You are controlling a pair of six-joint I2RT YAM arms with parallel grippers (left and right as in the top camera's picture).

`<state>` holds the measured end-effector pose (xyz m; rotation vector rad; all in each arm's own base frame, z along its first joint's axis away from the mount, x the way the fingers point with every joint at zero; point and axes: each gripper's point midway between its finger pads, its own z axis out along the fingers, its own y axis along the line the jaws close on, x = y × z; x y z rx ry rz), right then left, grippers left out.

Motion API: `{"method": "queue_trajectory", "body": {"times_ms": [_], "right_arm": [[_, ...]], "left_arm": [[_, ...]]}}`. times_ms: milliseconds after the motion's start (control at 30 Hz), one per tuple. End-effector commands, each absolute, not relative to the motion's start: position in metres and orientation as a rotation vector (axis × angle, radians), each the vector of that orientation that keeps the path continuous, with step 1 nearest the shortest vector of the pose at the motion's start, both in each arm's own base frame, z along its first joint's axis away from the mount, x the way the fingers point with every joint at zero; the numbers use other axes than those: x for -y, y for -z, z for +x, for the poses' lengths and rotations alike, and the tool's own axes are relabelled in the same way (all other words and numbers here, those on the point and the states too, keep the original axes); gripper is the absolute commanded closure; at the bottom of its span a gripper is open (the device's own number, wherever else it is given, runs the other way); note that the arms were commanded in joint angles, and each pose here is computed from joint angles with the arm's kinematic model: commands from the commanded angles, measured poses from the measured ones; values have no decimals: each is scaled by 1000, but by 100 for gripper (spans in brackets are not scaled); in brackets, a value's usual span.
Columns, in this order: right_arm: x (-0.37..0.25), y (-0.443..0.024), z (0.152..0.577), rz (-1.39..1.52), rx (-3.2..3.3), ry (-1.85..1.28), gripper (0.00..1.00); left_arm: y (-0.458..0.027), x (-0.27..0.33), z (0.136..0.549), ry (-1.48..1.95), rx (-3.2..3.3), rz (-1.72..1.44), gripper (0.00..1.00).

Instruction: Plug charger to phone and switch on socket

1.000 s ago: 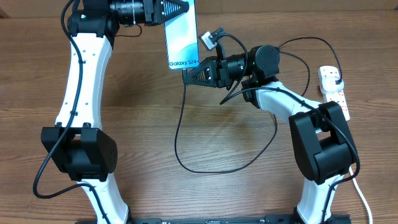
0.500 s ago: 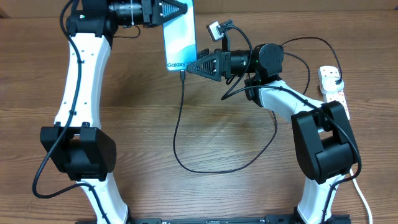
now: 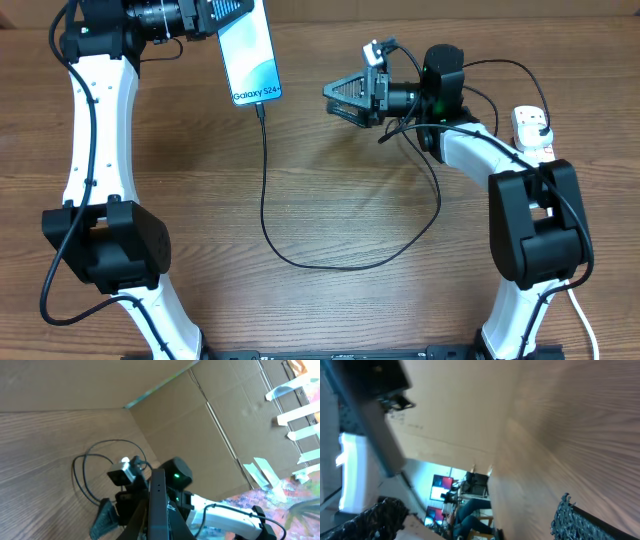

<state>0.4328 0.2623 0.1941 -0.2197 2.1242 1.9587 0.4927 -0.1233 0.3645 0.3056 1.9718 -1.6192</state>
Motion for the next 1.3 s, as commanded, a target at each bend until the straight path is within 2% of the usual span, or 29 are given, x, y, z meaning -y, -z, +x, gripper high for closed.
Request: {"method": "queue_trajectory", "body": {"times_ms": [0,233,367,533,900,1267], "right_arm": [[-257,-180,439,-312,-2098,-1823,0],[-235,-107,432,-145,-2394,-1563,0],[-225,-86,426,-117,-2489,-1458,0],[-204,-83,432,-54,-2495,-1437,0],[-157,-90,432,17,-2456,-1521,0],[-141,-89,433,54,-2458,-1507,0]], "left_arm": [[-372,130,486,1657,-1962,334,96],[-352,137,491,1581,-2052,255,96],[-332,148,489,1512,-2127,246,96],[-305,167,492,1479,-2219,221,96],[-217,210,501,1666,-2358,208,96],[-136,247,500,1735,-2490,191,96]]}}
